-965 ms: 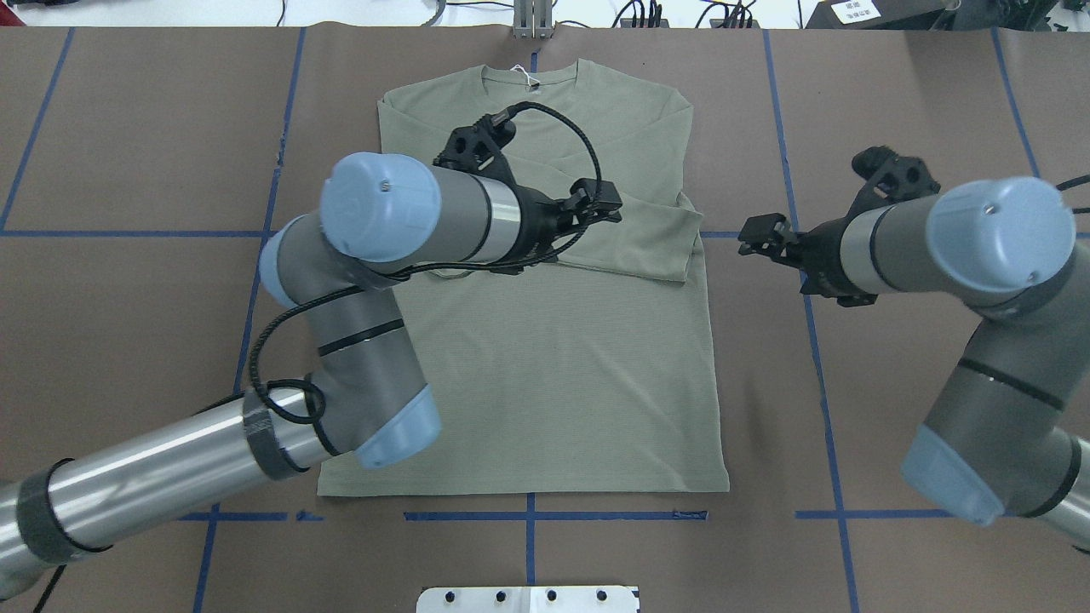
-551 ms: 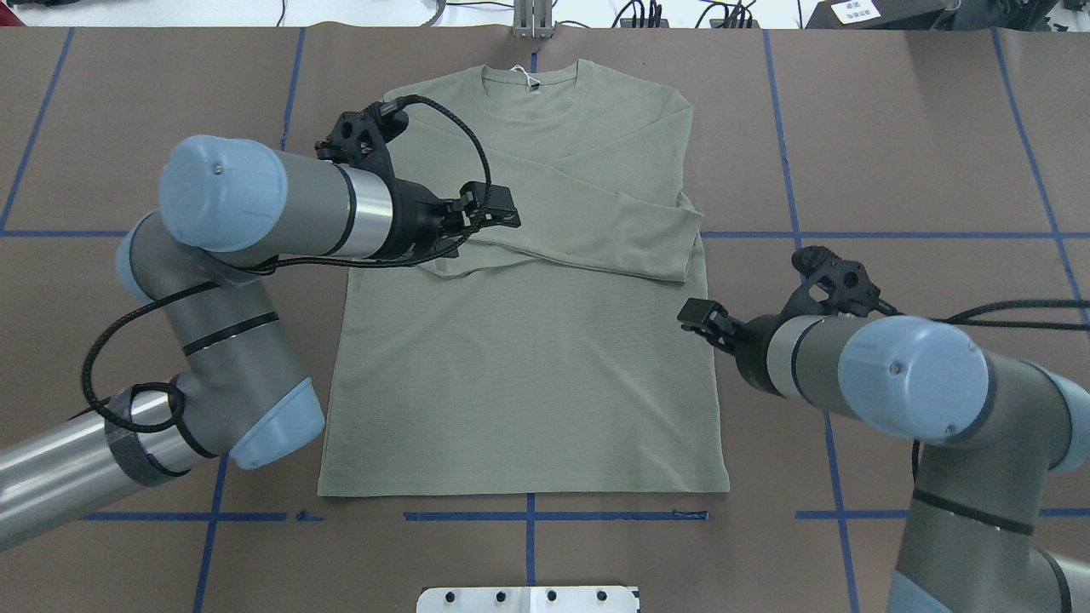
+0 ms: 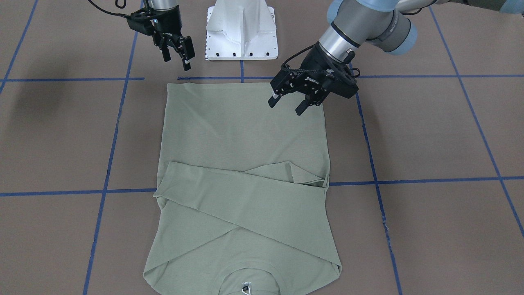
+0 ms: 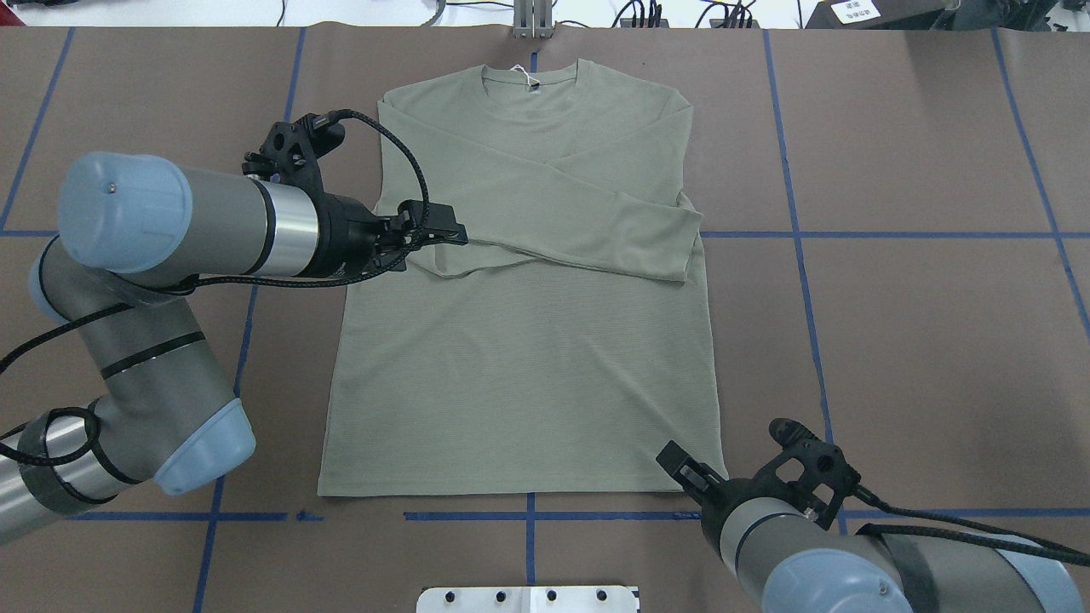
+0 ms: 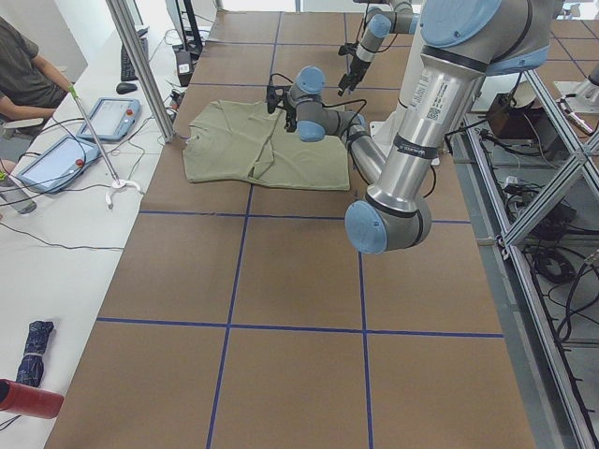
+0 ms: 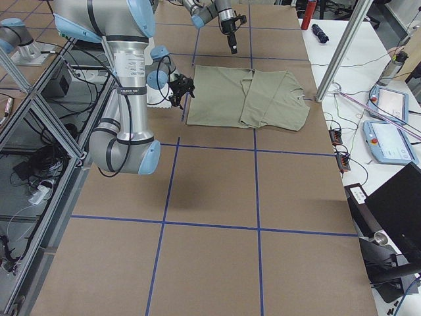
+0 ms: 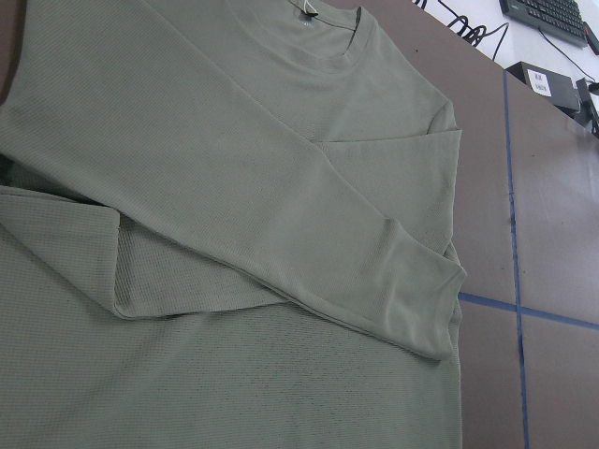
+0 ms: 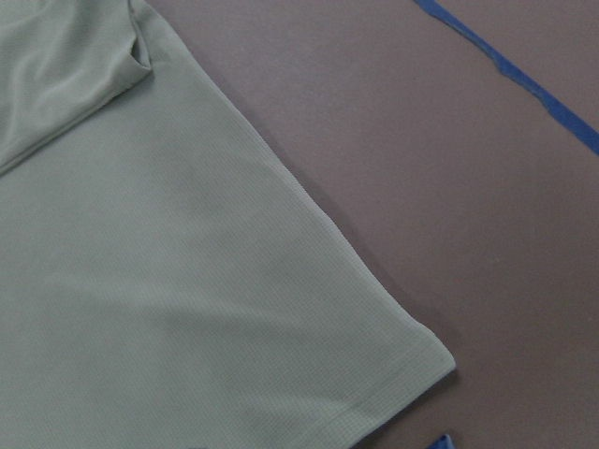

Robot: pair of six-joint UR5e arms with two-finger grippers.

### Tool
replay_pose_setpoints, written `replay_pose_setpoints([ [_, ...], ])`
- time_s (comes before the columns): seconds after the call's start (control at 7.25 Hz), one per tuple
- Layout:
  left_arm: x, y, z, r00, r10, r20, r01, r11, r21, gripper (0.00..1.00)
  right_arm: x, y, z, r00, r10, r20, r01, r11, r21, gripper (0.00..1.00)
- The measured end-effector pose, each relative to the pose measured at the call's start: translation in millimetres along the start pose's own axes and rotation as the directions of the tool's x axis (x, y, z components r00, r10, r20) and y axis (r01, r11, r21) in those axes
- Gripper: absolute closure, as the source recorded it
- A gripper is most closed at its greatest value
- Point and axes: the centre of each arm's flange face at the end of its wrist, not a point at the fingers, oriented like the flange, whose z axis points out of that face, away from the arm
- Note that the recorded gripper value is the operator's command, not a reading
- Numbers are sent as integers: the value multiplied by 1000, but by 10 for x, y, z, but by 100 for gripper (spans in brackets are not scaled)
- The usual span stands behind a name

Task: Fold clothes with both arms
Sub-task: 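Release the sleeve with the left gripper while right gripper moves to hem corner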

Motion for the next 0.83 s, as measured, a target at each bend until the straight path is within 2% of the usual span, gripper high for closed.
replay_pose_setpoints([
  [0.28, -13, 4, 13, 1000, 0, 3, 0, 1000, 0, 4, 129, 183, 224, 999, 30, -34, -29, 999, 22, 12],
  [0.83, -29, 11, 39, 1000, -2, 8, 2, 1000, -1, 4, 154, 50, 577, 997, 30, -68, -24, 995, 94, 12],
])
